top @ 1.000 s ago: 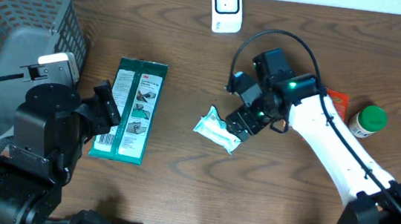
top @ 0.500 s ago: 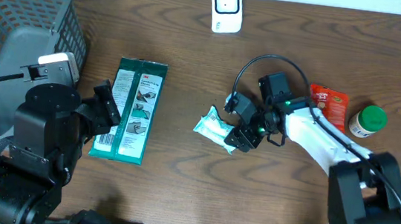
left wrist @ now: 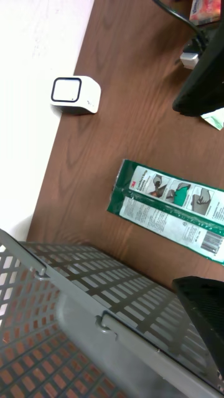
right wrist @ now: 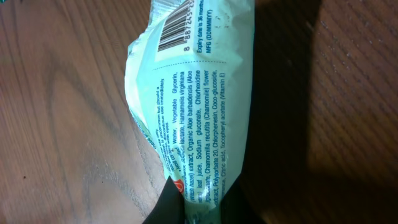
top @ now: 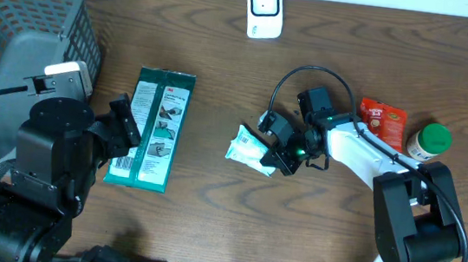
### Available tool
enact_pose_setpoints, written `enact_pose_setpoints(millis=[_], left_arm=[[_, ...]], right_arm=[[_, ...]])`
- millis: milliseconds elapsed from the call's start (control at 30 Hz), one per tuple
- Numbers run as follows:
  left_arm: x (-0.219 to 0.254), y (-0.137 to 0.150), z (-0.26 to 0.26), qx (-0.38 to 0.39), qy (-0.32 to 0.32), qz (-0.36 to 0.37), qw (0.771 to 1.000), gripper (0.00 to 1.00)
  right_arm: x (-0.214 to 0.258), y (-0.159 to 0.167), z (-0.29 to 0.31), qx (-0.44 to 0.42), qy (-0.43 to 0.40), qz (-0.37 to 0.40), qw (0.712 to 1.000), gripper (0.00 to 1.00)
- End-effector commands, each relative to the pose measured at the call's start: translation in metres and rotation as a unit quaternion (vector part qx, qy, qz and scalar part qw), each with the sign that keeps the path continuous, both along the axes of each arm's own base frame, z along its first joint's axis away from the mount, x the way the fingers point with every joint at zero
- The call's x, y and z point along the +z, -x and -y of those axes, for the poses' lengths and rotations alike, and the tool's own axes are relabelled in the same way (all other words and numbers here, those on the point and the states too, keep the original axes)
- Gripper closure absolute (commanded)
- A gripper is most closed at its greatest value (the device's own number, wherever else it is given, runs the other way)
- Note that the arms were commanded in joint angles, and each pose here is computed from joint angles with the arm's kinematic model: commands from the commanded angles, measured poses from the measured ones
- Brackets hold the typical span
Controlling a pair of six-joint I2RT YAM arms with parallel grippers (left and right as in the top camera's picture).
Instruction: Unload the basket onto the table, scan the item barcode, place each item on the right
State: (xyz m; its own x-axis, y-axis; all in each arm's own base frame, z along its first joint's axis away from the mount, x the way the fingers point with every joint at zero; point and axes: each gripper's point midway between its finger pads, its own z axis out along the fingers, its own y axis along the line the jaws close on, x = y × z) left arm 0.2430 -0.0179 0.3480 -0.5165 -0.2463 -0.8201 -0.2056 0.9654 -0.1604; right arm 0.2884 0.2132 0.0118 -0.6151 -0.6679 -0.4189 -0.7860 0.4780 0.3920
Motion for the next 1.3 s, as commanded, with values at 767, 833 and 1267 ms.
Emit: enact_pose_setpoints(millis=[767,833,1267], left_arm=[[0.002,0.001,-0.003,0.003,-0.006,0.003,1.000,0.18],[0.002,0.001,-0.003,0.003,-0.006,0.003,1.000,0.18],[0.002,0.001,-0.003,0.003,-0.006,0.003,1.000,0.18]], right_arm=[[0.136,0.042,-0.015,0.098,-0.123,0.097,0.983,0.99],[0.135,0.039,-0.014,0.094,-0.119,0.103,0.983,0.99],[0.192,-0.059,0.037,-0.170,0.061,0.191,0.965,0.99]])
